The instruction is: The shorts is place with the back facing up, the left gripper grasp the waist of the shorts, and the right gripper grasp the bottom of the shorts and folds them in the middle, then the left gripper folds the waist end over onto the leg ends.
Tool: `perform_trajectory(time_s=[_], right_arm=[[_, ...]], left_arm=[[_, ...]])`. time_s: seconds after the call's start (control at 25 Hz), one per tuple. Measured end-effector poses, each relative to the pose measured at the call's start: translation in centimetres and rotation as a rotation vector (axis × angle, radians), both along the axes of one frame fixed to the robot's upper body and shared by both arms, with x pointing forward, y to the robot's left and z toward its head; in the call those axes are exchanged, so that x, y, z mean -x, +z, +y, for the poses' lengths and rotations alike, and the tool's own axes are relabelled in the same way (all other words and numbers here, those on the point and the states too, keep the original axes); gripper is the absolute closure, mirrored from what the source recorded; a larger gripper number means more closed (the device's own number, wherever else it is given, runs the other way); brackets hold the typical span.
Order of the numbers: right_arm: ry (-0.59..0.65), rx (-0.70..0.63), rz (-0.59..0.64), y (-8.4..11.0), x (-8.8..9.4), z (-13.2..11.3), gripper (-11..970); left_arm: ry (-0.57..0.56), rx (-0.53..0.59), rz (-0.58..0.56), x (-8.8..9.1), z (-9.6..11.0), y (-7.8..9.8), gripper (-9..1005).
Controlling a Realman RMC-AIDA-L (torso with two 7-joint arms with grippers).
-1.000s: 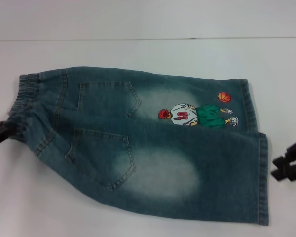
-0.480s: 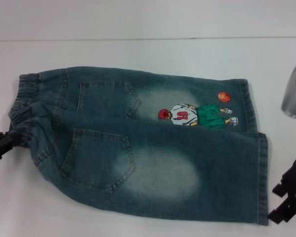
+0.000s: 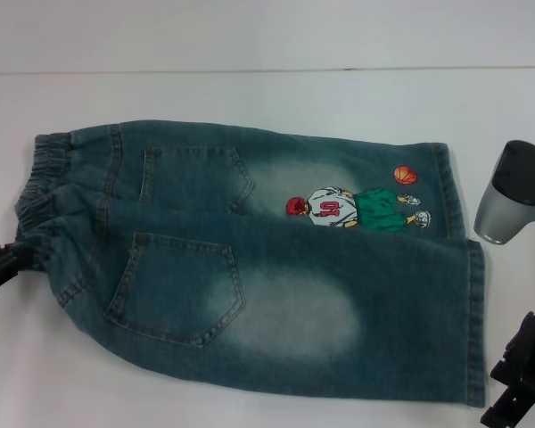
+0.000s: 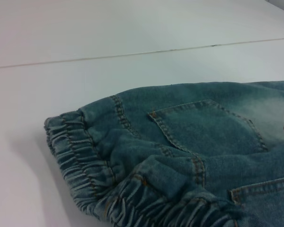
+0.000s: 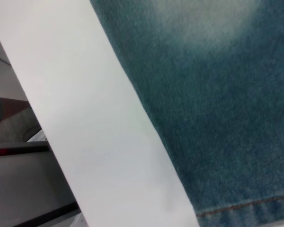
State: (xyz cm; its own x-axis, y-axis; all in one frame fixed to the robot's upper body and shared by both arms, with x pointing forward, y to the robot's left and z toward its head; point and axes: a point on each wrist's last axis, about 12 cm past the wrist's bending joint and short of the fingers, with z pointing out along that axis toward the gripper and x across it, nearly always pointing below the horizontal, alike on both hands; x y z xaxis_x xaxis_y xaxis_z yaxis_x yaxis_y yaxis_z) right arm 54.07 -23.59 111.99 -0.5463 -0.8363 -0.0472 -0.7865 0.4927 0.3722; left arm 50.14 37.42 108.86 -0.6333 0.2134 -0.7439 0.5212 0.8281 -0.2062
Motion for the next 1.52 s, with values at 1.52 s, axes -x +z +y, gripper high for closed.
perform_trajectory(time_s=[1.52], right_arm=[[0.009,-0.083,-0.009,1.0,-0.2,0.6,184]], left_arm=[[0.002,-0.006,0.007,0.4,0.4,-0.4,916]])
